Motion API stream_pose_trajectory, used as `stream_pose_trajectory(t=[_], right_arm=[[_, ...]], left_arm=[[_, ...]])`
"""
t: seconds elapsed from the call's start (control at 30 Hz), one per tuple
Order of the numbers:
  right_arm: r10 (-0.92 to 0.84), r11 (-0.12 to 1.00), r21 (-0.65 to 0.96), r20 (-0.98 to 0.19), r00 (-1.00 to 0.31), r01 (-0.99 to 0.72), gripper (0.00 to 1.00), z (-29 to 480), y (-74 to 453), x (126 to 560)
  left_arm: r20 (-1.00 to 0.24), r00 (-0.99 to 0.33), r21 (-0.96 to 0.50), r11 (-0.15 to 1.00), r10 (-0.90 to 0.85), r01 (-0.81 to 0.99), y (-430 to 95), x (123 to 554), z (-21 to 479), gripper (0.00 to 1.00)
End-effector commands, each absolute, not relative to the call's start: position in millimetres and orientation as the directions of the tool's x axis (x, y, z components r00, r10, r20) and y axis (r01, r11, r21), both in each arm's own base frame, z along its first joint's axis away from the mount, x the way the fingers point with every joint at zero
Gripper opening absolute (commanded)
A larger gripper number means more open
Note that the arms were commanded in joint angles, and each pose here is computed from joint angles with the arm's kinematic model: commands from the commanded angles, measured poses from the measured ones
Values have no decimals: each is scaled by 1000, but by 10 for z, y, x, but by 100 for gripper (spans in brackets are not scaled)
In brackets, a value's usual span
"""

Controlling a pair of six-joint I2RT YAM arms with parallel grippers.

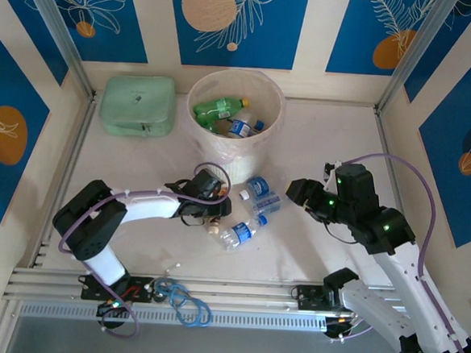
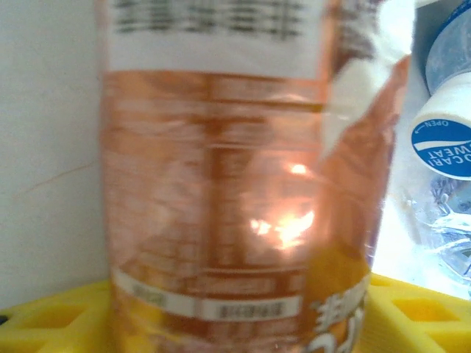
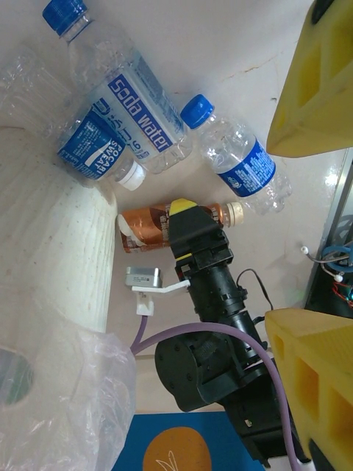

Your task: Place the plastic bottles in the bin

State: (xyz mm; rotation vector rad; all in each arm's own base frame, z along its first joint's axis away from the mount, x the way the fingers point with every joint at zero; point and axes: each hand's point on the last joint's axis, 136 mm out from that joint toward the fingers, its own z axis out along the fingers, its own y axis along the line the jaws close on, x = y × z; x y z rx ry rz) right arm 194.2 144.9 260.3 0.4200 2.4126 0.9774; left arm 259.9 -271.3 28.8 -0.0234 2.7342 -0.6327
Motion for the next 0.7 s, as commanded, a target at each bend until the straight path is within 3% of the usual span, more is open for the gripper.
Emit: stream_pose_trajectory(t=[0.0,0.3,0.67], right_arm=[[448,691,717,-326,-833,92,56,2611,1441,1899],[450,687,721,-324,-832,91,56,2586,1448,1901],[422,682,730,-332,-843,54,54,2619,1546,1892]], left_arm=[[-289,-955,-454,888,-73,70,-2811,2495,204,63],[-320,-945,-436,896,-71,80,-2694,2452,339,53],[-387,-916,-482,870,-104,105,-2447,2211,988,52]])
